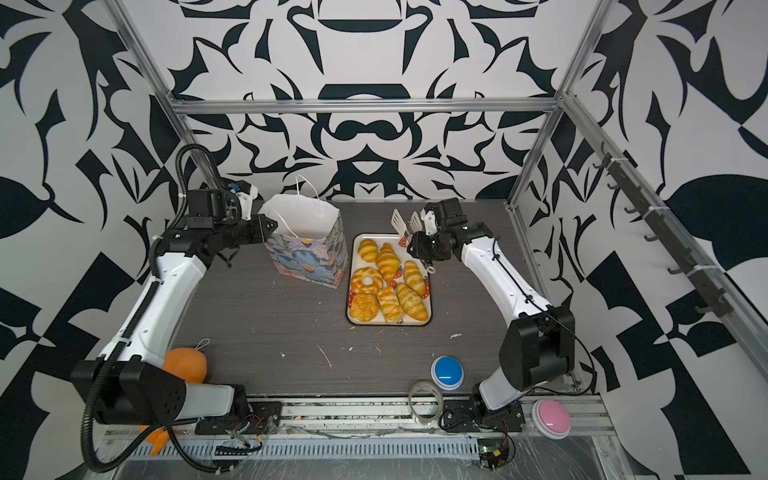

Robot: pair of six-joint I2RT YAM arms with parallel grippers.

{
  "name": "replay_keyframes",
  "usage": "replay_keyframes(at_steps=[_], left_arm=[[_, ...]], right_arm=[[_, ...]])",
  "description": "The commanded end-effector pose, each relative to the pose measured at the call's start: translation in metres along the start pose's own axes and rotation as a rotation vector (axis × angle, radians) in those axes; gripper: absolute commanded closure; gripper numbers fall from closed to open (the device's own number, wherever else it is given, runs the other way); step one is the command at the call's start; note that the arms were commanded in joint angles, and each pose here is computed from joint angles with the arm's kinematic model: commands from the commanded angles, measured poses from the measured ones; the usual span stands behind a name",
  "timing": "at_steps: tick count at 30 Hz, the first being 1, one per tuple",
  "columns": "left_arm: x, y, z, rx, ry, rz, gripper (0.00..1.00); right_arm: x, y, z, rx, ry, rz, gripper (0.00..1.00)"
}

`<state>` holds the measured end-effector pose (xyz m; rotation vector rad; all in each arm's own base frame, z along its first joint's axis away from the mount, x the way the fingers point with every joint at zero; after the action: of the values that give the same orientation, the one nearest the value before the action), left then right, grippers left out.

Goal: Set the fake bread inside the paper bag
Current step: 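Lower the tongs with the right gripper onto a croissant on the tray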

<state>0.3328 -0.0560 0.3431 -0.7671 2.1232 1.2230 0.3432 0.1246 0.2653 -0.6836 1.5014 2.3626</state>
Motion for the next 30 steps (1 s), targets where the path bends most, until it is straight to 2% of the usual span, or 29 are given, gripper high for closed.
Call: replay_keyframes(at_steps=[1, 7, 16, 28, 30], left_arm=[[0.006, 0.007, 0.003, -0.024, 0.0, 0.004, 0.87], [0.006, 0.009, 0.006, -0.036, 0.009, 0.004, 0.85], [0.007, 0.009, 0.01, -0.034, 0.026, 0.001, 0.84], [0.009, 0.008, 0.008, -0.003, 0.034, 0.003, 0.84], [0.009, 0.008, 0.008, 0.002, 0.035, 0.003, 0.87]], right_arm=[[-0.007, 0.001, 0.003, -0.031, 0.0, -0.032, 0.52], [-0.001, -0.015, -0.001, -0.032, -0.019, 0.011, 0.52], [0.014, -0.036, 0.015, -0.031, 0.027, 0.107, 0.51], [0.035, -0.027, 0.011, 0.007, 0.025, 0.158, 0.51], [0.038, -0.025, 0.011, 0.007, 0.024, 0.164, 0.51]])
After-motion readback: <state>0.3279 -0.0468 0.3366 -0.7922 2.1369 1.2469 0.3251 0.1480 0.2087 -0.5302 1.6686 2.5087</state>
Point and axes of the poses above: each gripper's point midway between its finger pads, its own y axis back along the fingers, its own z axis along the line the jaws close on, x = y × z, the point moved 8 cm from there along y, back along the fingers, and after that the axes turned 6 degrees about y, right-handed, at the moved point
